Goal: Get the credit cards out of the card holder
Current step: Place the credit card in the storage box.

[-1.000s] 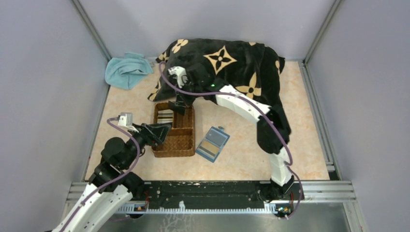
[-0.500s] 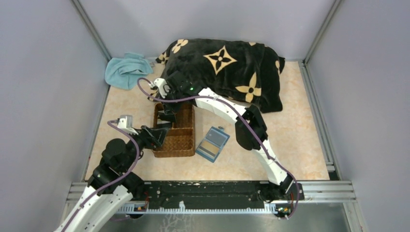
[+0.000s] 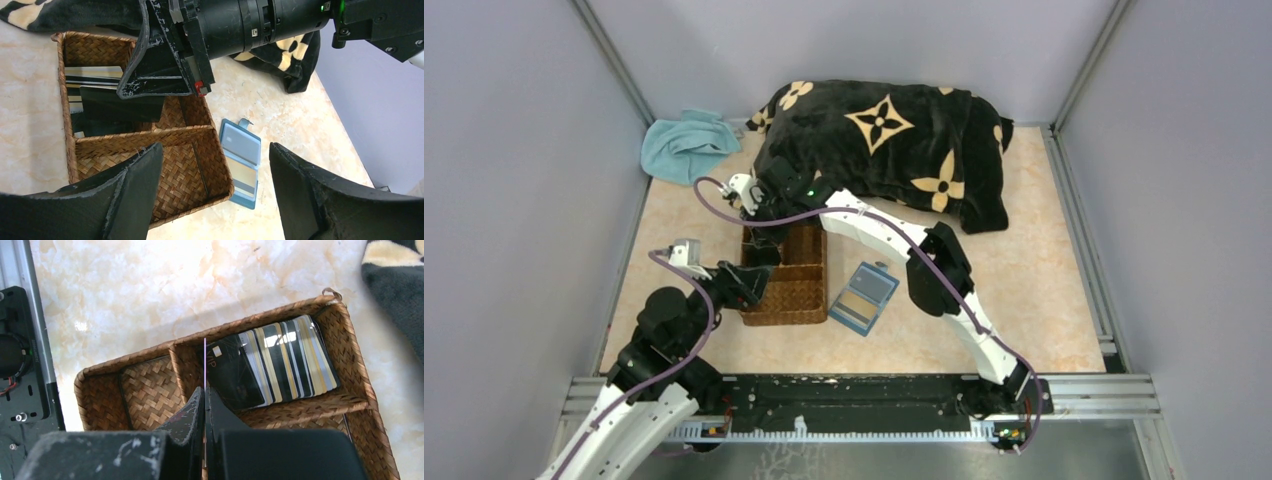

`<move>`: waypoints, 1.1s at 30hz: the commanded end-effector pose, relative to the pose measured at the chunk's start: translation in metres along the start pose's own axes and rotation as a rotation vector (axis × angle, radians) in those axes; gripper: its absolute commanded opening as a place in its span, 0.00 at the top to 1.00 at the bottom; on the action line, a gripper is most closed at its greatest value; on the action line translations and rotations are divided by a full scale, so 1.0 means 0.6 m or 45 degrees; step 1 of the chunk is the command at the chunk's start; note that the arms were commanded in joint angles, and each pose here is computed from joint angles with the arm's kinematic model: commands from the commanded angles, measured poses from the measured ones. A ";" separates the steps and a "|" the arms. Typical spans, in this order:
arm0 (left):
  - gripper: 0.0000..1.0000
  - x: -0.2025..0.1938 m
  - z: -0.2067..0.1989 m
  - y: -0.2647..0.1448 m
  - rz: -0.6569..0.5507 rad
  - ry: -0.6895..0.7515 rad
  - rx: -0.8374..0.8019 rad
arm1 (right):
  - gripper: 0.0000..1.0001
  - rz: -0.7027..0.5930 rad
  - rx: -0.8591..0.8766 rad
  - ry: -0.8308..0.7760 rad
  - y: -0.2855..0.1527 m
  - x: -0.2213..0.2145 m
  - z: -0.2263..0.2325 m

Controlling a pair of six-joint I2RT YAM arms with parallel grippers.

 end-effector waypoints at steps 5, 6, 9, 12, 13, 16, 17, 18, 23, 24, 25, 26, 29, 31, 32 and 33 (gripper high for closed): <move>0.16 0.001 0.009 -0.007 -0.029 0.004 0.010 | 1.00 -0.109 0.010 -0.083 -0.010 0.060 0.014; 0.16 0.000 0.009 -0.008 -0.029 0.006 0.011 | 1.00 -0.108 0.009 -0.082 -0.009 0.059 0.013; 0.16 0.001 0.009 -0.010 -0.028 0.006 0.008 | 1.00 -0.092 0.018 -0.072 0.004 0.049 0.012; 0.16 0.002 0.009 -0.014 -0.032 0.005 0.008 | 1.00 -0.070 0.036 -0.046 0.021 0.033 0.012; 0.16 0.002 0.010 -0.015 -0.033 0.004 0.007 | 1.00 -0.065 0.039 -0.039 0.026 0.028 0.012; 0.15 0.003 0.009 -0.016 -0.034 0.003 0.003 | 1.00 -0.063 0.046 -0.026 0.034 0.020 0.013; 0.15 0.002 0.009 -0.015 -0.031 0.006 0.004 | 1.00 -0.063 0.049 -0.025 0.035 0.019 0.014; 0.15 0.003 0.008 -0.016 -0.033 0.008 0.004 | 1.00 -0.063 0.054 -0.023 0.036 0.019 0.015; 0.15 0.002 0.009 -0.014 -0.029 0.009 0.006 | 0.83 -0.071 0.019 -0.028 0.025 0.027 0.011; 0.15 0.002 0.009 -0.013 -0.029 0.009 0.004 | 0.70 -0.073 0.007 -0.034 0.021 0.029 0.011; 0.14 0.000 0.009 -0.012 -0.024 0.010 0.005 | 0.62 -0.083 -0.017 -0.040 0.014 0.034 0.007; 0.14 0.000 0.009 -0.012 -0.022 0.012 0.005 | 0.60 -0.097 -0.039 -0.047 0.005 0.039 0.006; 0.14 -0.004 0.010 -0.008 -0.008 0.014 0.012 | 0.59 -0.150 -0.113 -0.065 -0.023 0.058 0.001; 0.14 -0.006 0.010 -0.006 -0.001 0.014 0.014 | 0.59 -0.189 -0.164 -0.071 -0.044 0.071 -0.001; 0.14 -0.007 0.010 -0.005 0.001 0.015 0.012 | 0.59 -0.208 -0.190 -0.069 -0.053 0.075 -0.002; 0.14 -0.007 0.009 -0.004 0.003 0.019 0.008 | 0.59 -0.235 -0.216 -0.070 -0.066 0.083 -0.002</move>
Point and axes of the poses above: each gripper's point midway between its finger pads, its own y axis out along the fingers, its own z axis along the line the jaws close on, x = y × z, the point moved 3 cm from there along -y, back along the fingers, and after that the axes turned 9 degrees about -y, right-handed, at the moved point
